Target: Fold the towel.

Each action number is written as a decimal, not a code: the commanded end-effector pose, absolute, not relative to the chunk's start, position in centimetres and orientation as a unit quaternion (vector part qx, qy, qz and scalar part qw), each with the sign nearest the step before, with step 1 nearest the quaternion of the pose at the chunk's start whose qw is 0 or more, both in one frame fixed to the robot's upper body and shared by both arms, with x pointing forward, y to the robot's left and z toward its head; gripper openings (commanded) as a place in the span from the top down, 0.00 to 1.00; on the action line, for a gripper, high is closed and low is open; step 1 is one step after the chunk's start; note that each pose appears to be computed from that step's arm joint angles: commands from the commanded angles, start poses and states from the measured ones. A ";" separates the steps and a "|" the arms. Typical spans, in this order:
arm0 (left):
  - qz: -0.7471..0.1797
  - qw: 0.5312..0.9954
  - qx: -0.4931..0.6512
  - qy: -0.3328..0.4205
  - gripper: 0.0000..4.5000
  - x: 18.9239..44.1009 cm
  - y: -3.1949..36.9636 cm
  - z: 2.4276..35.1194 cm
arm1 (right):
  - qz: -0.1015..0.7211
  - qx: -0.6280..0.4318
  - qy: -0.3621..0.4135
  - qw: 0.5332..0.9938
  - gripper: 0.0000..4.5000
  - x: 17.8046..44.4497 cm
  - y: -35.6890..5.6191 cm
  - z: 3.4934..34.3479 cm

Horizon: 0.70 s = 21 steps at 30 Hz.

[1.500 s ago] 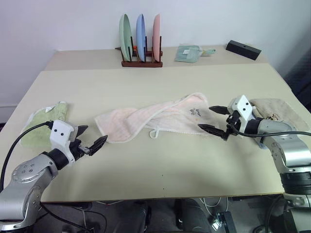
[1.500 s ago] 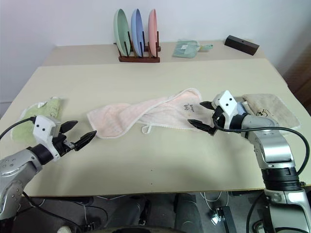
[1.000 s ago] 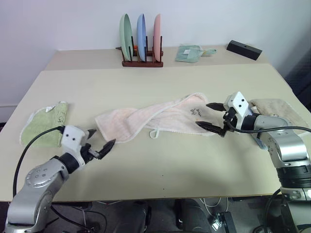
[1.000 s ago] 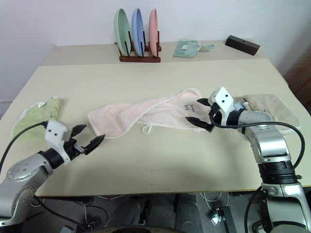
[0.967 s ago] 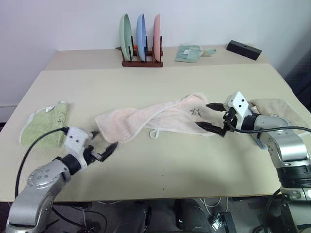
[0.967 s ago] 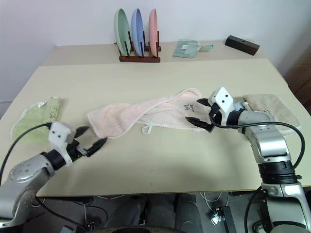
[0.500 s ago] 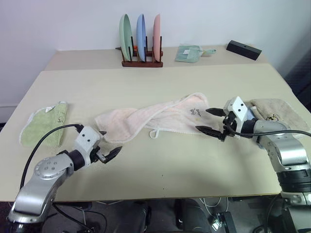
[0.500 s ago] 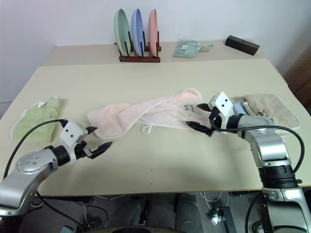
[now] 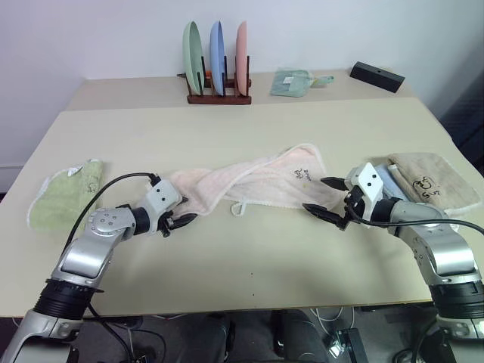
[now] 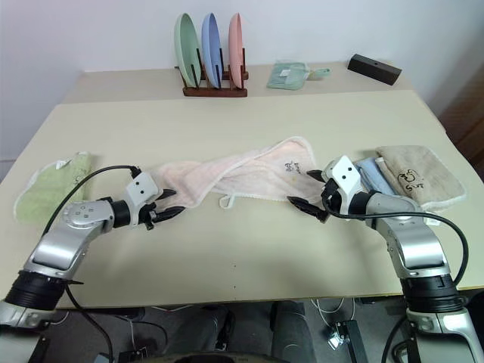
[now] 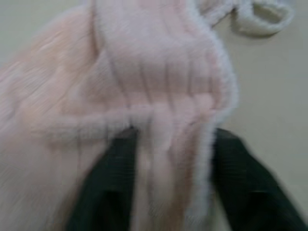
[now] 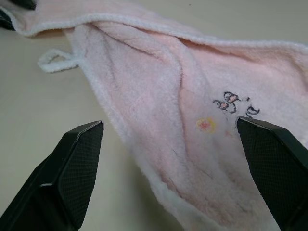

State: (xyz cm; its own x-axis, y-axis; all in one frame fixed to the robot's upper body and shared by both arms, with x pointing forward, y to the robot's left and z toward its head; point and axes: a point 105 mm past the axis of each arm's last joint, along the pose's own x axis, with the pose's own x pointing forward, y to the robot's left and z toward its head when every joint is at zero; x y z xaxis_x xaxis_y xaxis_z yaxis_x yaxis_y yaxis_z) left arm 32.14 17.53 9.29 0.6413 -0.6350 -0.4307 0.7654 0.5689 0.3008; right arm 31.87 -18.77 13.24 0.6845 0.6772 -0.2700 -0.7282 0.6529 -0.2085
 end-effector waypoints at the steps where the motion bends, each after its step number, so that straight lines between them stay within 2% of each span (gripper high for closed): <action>1: -0.400 0.872 0.251 0.128 0.99 32.1 18.0 9.7 | 0.386 -0.158 0.047 0.908 0.00 31.9 -18.7 14.8; 5: -0.395 0.872 0.260 0.127 0.99 31.6 18.8 9.6 | 0.386 -0.161 0.040 0.908 0.00 32.3 -18.4 14.6; 8: -0.389 0.881 0.245 0.106 0.99 30.6 19.1 10.7 | 0.383 -0.195 0.023 0.903 0.00 33.4 -17.9 15.3; 14: -0.392 0.872 0.254 0.144 0.99 26.8 20.7 10.5 | 0.367 -0.331 -0.011 0.869 0.00 36.7 -17.0 16.5; 16: -0.384 0.872 0.257 0.159 0.99 25.6 21.4 10.1 | 0.369 -0.394 -0.018 0.842 0.00 37.9 -16.9 16.5; 21: -0.364 0.882 0.249 0.169 0.99 24.6 22.2 9.9 | 0.373 -0.477 -0.033 0.795 0.00 40.2 -15.9 16.3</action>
